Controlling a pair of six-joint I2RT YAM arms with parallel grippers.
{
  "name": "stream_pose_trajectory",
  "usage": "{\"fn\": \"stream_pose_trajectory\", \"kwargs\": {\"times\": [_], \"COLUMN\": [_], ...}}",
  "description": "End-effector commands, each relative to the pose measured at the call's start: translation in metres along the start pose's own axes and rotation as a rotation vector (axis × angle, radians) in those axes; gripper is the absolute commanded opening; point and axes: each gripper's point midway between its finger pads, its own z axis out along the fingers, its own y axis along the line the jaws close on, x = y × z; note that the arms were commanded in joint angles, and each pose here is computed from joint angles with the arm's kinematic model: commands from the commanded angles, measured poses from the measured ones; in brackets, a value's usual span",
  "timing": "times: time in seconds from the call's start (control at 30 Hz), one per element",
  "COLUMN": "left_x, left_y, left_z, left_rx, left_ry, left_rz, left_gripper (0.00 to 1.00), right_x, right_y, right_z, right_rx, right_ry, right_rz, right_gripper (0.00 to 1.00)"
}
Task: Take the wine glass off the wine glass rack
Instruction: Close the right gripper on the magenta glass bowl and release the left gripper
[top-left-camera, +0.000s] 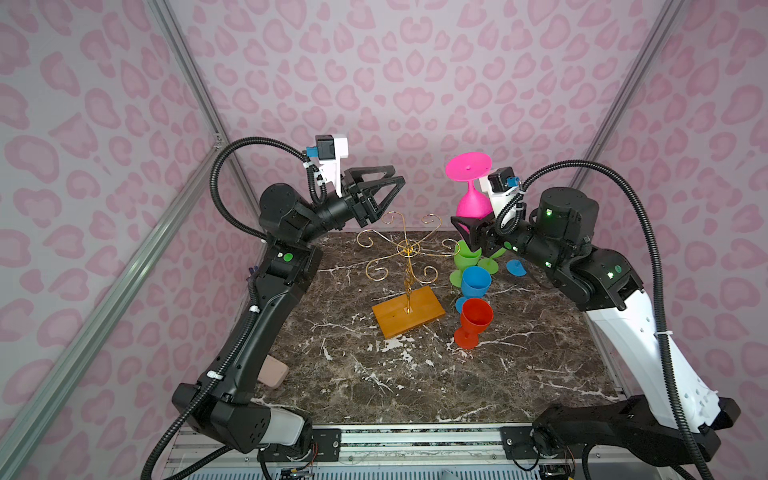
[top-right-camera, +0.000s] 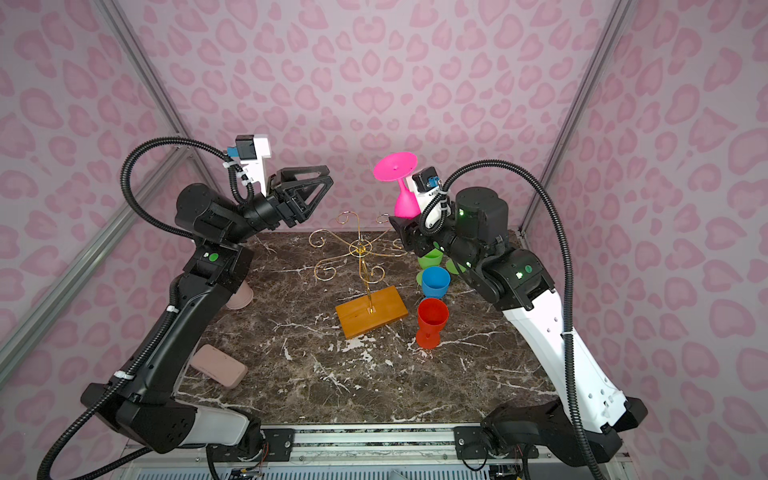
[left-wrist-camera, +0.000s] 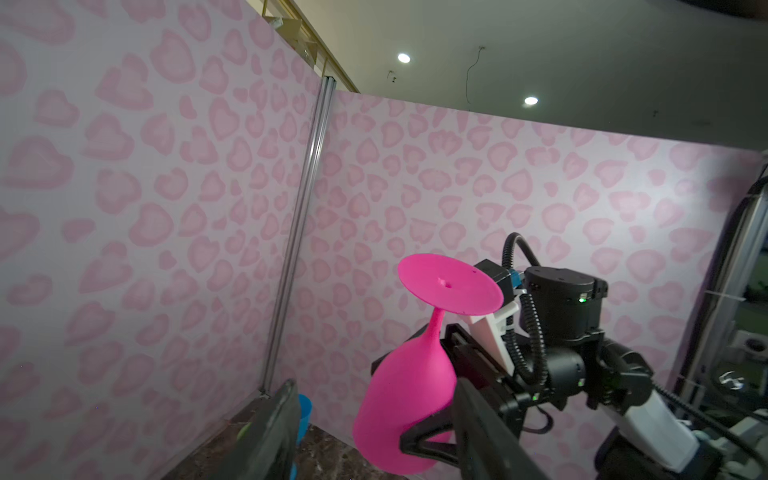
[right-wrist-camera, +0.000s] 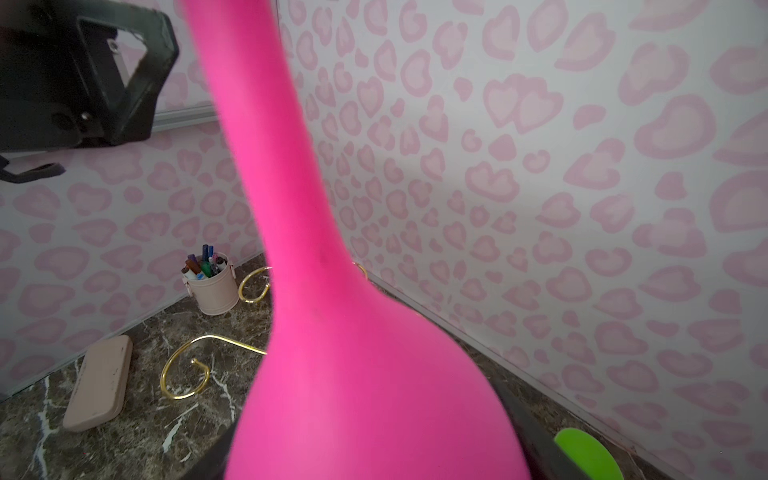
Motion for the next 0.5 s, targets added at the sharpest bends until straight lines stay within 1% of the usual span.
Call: {"fn": "stream_pose_trajectory", "kwargs": {"times": [0.0, 0.1, 0.13, 0.2, 0.47], "left_x": [-0.005, 0.016, 0.02, 0.028, 0.052], "left_y": [-0.001, -0.008, -0.009, -0.01, -0.02], "left_z": [-0.002, 0.002, 0.002, 0.005, 0.008], "left_rx": [-0.04, 0.011, 0.022, 0.051, 0.143], "left_ry": [-0.052, -0.02, -0.014, -0.004, 0.019], "left_rz": [0.465, 0.698, 0.744, 0.805, 0.973], "left_gripper": [0.61, 0.6, 0.6, 0.58, 0.51], "right_x": [0.021, 0.029, 0.032, 0.039, 0.053], "right_y": [0.001, 0.007, 0.009, 0.013, 0.029], "right_z": [-0.011, -0.016, -0.016, -0.016, -0.006], "right_rx": [-0.002, -0.03, -0.039, -0.057, -0.118], "right_ry": [0.101, 0.129, 0.138, 0.158, 0.204], "right_rz": [0.03, 0.048, 0.053, 0.063, 0.087], "right_gripper": [0.59, 0.57, 0.57, 0.56, 0.54]}}
